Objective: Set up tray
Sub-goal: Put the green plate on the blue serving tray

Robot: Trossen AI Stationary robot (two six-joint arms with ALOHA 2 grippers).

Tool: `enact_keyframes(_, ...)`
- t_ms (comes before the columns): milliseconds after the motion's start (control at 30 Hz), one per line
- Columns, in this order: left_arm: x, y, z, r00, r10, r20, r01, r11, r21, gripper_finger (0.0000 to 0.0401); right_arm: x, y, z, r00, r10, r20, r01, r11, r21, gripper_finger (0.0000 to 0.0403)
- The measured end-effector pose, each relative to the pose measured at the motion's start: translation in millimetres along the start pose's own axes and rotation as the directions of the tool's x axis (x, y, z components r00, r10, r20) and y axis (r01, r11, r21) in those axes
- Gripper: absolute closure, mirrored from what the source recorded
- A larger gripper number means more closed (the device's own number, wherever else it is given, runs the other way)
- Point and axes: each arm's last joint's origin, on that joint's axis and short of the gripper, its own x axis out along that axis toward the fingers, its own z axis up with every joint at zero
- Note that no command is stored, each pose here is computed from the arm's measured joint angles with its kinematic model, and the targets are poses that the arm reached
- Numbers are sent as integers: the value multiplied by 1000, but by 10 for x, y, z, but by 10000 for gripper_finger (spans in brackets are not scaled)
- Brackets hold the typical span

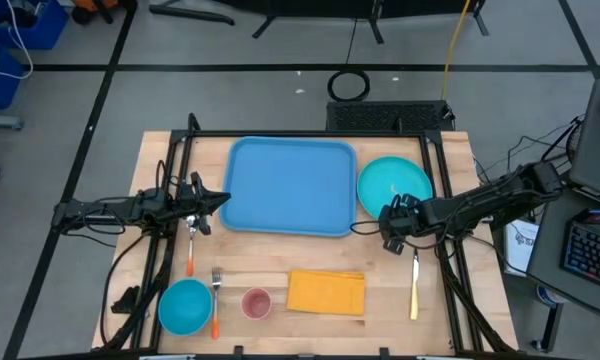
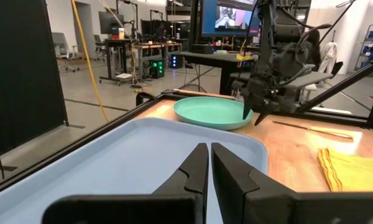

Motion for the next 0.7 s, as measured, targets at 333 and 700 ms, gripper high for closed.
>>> enact_keyframes(333, 0, 0, -1, 1000, 0, -1, 0, 1000, 0, 375, 31, -38, -4, 1000, -25, 2, 25, 999, -26, 235)
enact_keyframes(700, 0, 0, -3, 1000, 0, -2, 0, 1000, 1, 375, 31, -31, 4, 1000, -14, 7, 14, 998, -59, 354)
